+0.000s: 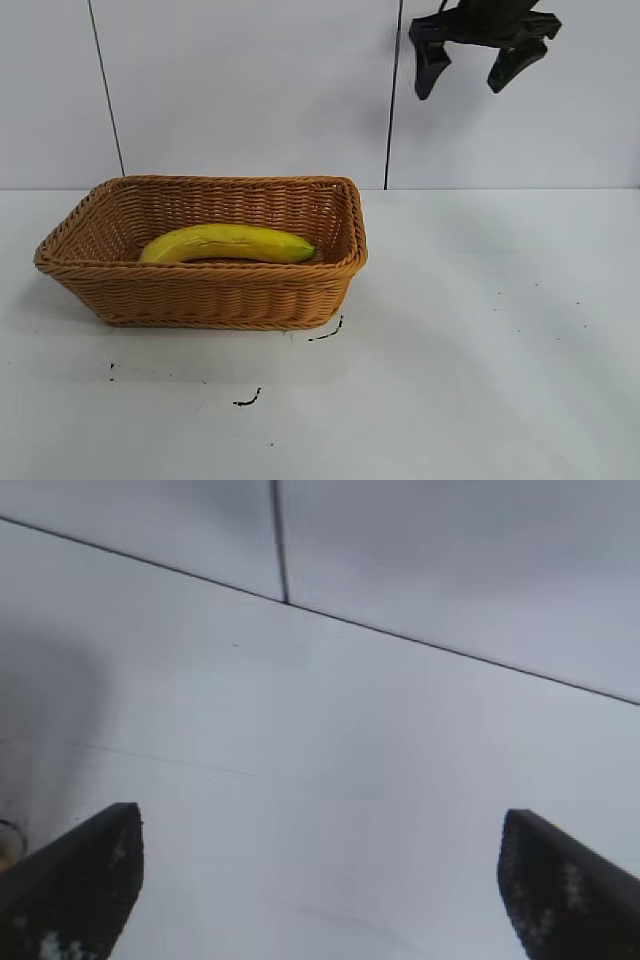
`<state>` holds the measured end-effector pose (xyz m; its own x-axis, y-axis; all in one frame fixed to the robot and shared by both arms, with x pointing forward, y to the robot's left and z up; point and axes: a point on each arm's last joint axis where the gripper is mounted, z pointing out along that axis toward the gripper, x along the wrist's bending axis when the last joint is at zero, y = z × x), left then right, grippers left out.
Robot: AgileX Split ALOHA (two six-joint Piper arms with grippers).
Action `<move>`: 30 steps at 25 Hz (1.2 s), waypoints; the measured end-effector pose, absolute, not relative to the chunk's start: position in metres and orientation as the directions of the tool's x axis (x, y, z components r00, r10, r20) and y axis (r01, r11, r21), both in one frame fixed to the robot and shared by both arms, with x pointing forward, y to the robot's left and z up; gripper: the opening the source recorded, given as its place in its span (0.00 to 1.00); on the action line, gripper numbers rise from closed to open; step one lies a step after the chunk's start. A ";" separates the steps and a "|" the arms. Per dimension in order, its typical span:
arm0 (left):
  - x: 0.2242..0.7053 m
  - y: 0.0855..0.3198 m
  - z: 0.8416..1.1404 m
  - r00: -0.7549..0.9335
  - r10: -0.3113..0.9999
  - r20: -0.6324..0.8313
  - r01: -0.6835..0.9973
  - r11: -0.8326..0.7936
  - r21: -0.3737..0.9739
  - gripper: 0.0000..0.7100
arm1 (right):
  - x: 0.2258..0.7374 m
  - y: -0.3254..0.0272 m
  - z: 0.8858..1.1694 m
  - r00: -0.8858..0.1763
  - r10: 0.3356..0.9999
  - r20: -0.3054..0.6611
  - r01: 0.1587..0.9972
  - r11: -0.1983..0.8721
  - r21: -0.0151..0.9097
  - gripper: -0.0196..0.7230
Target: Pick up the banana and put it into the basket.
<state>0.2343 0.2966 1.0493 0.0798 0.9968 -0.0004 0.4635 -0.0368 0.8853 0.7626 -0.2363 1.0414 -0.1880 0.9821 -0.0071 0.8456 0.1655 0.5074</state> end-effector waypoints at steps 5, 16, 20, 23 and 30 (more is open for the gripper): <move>0.234 0.297 1.049 0.080 0.997 0.000 0.464 -0.037 0.885 0.98 | 0.759 -0.273 1.030 -0.116 0.993 0.000 0.887 0.103 0.450 0.95; 0.234 0.297 1.049 0.080 0.997 0.000 0.464 -0.037 0.885 0.98 | 0.690 -0.287 1.027 -0.085 0.995 0.053 0.967 0.070 0.246 0.96; 0.234 0.297 1.049 0.080 0.997 0.000 0.464 -0.037 0.885 0.98 | 0.646 -0.288 1.024 -0.086 0.995 0.059 0.986 0.077 0.151 0.96; 0.234 0.297 1.049 0.080 0.997 0.000 0.464 -0.037 0.885 0.98 | 0.610 -0.288 1.021 -0.084 0.995 0.062 0.993 0.078 0.086 0.96; 0.234 0.297 1.049 0.080 0.997 0.000 0.464 -0.037 0.885 0.98 | 0.517 -0.289 1.006 -0.074 0.994 0.074 0.995 0.078 -0.060 0.96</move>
<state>0.2343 0.2966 1.0493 0.0798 0.9968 -0.0004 0.4635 -0.0368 0.8853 0.5166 -0.2891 1.0064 -0.0739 0.9945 0.0744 0.9951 0.0784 -0.0599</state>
